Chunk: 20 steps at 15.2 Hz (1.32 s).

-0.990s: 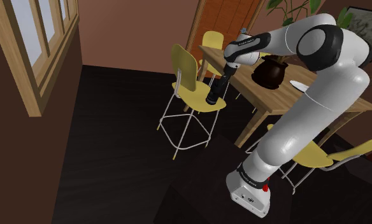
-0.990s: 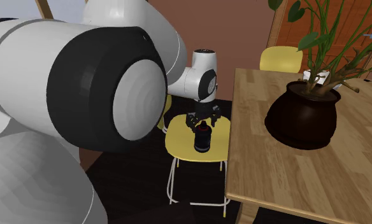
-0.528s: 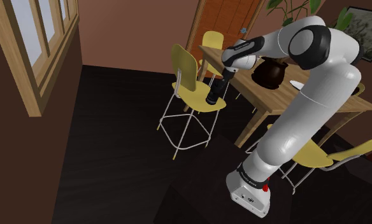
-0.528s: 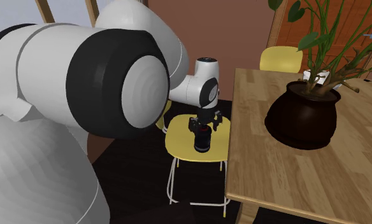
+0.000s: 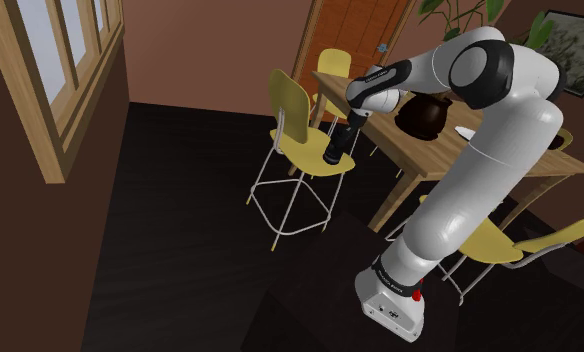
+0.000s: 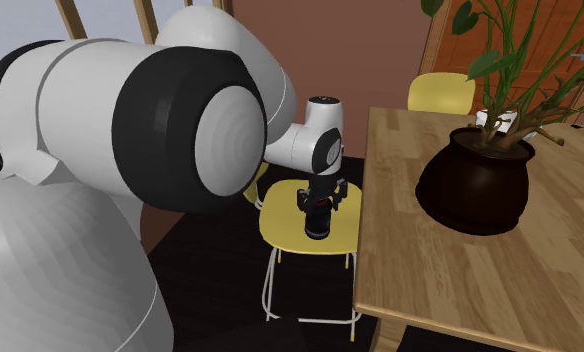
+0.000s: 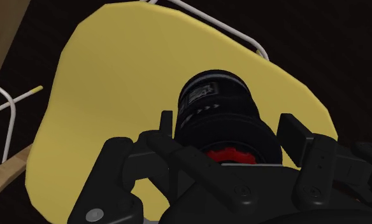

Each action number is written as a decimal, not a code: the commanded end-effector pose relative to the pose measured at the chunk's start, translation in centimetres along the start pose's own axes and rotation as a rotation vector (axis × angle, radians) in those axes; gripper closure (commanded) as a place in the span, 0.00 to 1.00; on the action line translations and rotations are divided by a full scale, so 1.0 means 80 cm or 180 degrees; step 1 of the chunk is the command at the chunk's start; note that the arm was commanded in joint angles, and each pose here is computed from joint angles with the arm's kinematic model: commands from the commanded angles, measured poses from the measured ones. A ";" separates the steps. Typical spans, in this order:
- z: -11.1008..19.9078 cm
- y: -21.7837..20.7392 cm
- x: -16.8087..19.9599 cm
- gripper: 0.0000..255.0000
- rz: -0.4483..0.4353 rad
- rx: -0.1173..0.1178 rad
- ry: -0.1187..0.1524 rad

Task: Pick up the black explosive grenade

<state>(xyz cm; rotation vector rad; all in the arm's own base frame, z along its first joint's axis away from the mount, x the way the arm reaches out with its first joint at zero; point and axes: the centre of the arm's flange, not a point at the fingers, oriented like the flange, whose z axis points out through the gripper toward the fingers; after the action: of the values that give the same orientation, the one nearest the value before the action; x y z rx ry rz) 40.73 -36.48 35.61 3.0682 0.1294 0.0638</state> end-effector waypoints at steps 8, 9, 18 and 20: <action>-0.018 0.002 0.000 1.00 -0.0001 0.0003 -0.0007; -0.025 0.002 0.000 1.00 -0.0001 0.0003 -0.0007; -0.084 0.007 0.003 1.00 -0.0001 0.0003 -0.0007; -0.097 0.008 0.003 1.00 -0.0001 0.0003 -0.0007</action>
<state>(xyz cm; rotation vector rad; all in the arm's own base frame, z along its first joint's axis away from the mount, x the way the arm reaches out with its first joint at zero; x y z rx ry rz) 40.73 -36.51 42.81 3.0695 0.1298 0.0598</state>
